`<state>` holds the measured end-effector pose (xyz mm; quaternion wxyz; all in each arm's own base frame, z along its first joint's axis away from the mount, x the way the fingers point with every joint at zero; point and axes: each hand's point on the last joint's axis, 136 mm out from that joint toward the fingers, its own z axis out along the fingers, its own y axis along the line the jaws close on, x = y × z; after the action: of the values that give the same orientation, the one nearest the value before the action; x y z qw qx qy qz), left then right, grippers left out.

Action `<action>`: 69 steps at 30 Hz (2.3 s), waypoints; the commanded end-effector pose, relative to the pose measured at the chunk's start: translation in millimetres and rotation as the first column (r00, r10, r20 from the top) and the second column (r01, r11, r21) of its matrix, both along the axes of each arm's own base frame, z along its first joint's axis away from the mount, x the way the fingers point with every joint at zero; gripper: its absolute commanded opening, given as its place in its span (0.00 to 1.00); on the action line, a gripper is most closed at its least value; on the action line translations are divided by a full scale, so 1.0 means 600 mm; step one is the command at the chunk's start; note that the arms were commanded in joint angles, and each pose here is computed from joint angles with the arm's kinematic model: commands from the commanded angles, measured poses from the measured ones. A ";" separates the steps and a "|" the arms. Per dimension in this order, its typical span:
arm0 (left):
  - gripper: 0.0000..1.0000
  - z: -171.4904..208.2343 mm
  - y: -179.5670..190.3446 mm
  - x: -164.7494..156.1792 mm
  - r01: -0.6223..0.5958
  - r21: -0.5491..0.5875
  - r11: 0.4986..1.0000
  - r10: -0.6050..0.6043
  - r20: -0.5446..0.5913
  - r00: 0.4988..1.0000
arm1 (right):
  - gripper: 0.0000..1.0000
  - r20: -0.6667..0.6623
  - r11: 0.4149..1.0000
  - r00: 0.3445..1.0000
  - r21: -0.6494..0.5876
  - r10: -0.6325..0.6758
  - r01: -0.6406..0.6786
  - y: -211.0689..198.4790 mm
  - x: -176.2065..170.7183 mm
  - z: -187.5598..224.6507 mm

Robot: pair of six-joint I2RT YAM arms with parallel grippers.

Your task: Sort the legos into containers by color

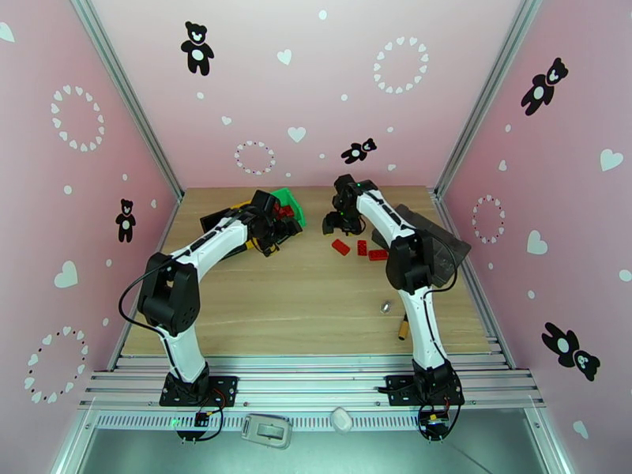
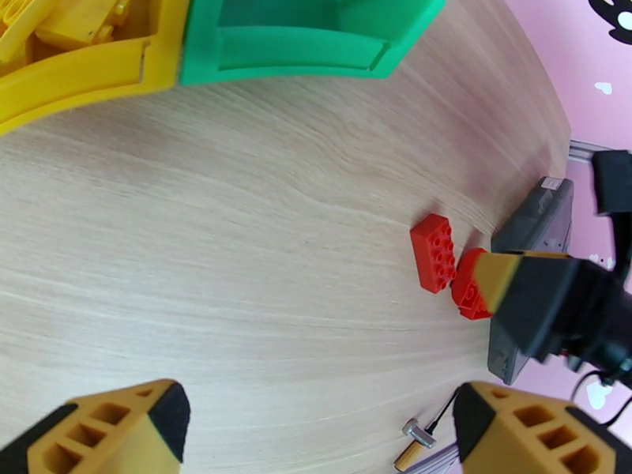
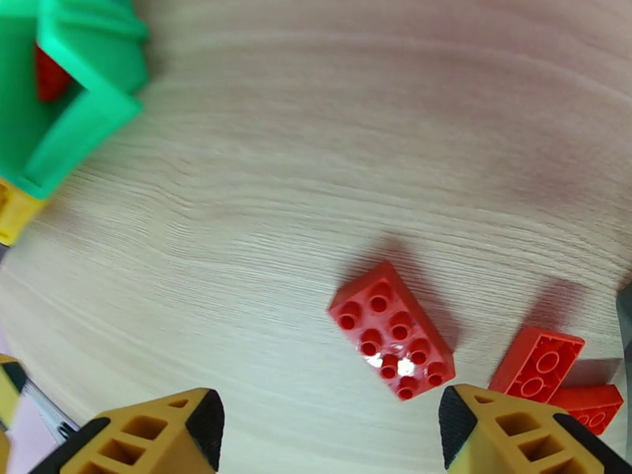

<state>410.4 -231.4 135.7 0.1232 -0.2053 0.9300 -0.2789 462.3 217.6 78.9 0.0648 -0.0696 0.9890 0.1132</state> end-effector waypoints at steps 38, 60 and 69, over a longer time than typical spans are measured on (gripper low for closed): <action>0.93 0.005 0.010 -0.010 0.008 0.043 0.999 -0.007 -0.015 1.000 | 0.50 -0.139 0.980 0.989 -0.200 -0.050 0.022 -0.014 -0.063 -0.119; 0.95 -0.004 0.014 0.032 -0.025 -0.091 0.996 0.022 -0.038 0.999 | 0.23 -0.083 0.977 0.993 0.191 -0.084 0.098 0.122 -0.043 -0.019; 0.94 0.043 0.058 0.109 -0.123 -0.188 0.974 0.129 0.017 0.992 | 0.22 -0.115 0.864 0.988 0.483 -0.102 0.145 0.240 -0.004 0.029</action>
<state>455.2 -200.9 130.3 0.1064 -0.2660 0.9013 -0.3251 438.9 330.7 55.9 0.0188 0.0093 0.9615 0.2740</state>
